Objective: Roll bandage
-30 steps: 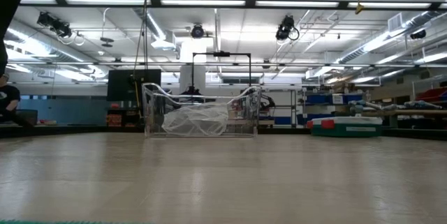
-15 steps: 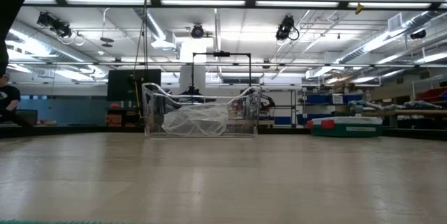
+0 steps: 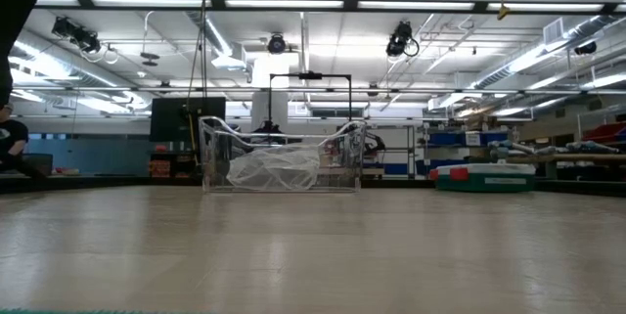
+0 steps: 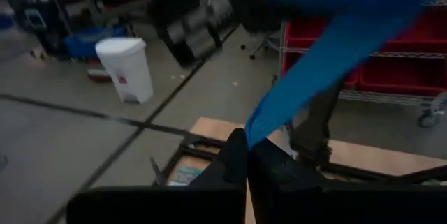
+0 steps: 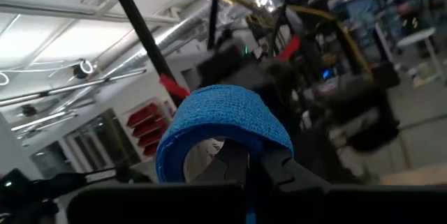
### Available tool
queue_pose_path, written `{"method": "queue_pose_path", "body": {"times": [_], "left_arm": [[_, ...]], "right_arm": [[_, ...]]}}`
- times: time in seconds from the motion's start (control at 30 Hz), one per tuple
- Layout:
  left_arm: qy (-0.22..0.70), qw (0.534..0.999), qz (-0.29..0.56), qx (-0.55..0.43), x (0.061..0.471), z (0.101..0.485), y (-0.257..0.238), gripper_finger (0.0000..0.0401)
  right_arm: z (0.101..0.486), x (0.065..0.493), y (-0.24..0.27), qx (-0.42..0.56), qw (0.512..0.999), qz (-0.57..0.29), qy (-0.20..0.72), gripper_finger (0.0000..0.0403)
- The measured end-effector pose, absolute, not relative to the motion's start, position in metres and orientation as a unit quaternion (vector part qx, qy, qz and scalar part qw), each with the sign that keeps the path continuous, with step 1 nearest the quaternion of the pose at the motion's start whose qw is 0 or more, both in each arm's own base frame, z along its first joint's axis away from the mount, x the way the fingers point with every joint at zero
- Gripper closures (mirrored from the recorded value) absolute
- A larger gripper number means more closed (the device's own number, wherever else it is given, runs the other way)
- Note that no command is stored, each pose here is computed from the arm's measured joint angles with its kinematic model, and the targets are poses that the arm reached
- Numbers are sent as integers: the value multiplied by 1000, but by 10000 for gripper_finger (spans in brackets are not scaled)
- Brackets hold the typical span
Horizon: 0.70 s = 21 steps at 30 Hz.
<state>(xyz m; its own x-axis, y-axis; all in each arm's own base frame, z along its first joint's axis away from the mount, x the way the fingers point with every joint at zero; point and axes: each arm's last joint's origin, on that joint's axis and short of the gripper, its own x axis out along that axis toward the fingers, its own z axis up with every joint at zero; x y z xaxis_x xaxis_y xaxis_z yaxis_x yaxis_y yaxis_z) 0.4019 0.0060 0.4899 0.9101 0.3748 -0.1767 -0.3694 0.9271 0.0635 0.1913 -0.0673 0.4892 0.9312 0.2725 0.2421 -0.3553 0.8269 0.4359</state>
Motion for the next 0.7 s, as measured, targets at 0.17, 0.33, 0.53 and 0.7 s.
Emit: {"method": "queue_pose_path", "body": {"times": [0.17,0.33,0.53,0.7], "left_arm": [[77,977,184,77,400,497,5,396],[28,973,178,141,387,519,-2,396],[21,969,159,188,388,521,-11,396],[16,972,141,189,388,521,-15,396]], "right_arm": [[484,193,-60,285,940,180,-49,403],[481,190,-55,330,927,177,-18,403],[478,191,-55,346,923,170,-4,403],[475,194,-55,347,919,189,13,403]]}}
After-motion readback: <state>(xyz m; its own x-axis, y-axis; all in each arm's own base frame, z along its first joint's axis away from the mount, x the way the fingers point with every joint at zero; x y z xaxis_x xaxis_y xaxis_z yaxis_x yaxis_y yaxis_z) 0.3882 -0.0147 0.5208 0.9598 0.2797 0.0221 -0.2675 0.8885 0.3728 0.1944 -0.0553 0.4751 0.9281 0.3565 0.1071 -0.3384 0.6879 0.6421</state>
